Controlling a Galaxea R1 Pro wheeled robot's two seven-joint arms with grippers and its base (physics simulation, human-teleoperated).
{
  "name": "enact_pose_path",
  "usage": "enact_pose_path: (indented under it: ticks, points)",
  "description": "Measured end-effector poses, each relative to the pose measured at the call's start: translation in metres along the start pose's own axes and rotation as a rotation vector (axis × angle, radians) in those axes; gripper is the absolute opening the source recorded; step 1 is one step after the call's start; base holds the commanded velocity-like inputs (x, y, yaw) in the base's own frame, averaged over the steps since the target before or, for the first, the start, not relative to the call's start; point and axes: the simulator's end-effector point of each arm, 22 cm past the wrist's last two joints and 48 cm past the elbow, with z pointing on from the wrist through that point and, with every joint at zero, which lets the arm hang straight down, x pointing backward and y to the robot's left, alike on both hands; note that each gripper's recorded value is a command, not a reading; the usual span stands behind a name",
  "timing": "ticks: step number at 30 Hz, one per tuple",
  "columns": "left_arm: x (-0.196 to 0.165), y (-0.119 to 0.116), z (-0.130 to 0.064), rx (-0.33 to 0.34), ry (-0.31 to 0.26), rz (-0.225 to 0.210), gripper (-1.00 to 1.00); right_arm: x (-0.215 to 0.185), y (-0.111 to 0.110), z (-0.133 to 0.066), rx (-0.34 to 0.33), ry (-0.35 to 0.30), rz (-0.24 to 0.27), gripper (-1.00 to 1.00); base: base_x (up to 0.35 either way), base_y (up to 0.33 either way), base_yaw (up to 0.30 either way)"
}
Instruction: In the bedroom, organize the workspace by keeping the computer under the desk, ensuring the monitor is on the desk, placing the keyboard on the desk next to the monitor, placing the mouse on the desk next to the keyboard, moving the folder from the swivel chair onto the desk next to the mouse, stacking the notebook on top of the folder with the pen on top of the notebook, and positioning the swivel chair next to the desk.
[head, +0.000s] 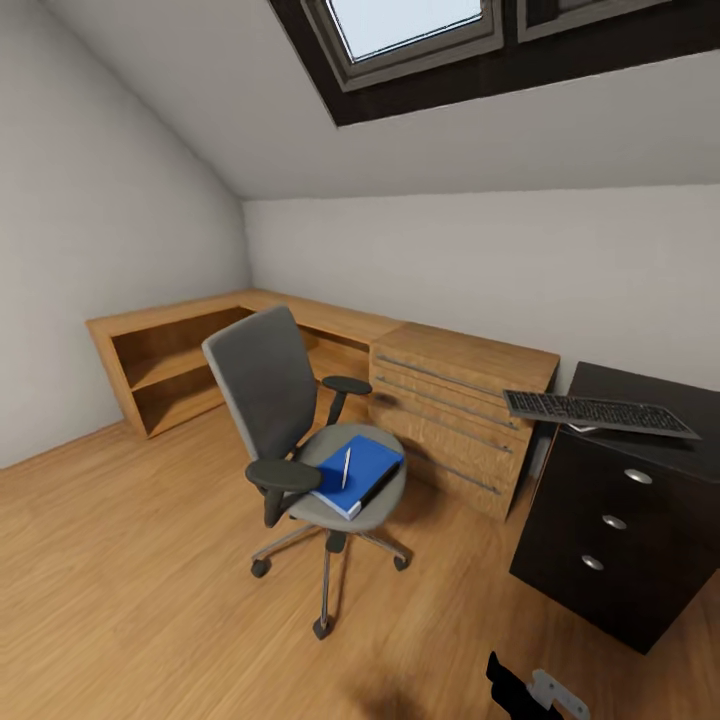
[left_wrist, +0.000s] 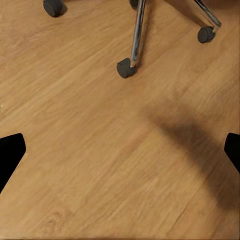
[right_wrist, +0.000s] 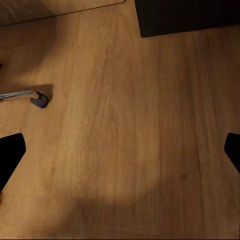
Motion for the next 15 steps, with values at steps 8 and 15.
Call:
enact_pose_path:
  ticks: [8,15]
  points:
    - [-0.009,0.023,-0.010,-0.027,0.009,0.026,1.00,0.012,-0.008,-0.020,0.010,0.032,-0.015,1.00,0.000,0.000,-0.045]
    - [-0.018,0.020,-0.018,-0.027,0.013,0.027,1.00,0.005,-0.003,-0.029,0.008,0.035,-0.015,1.00,0.000,0.000,-0.227]
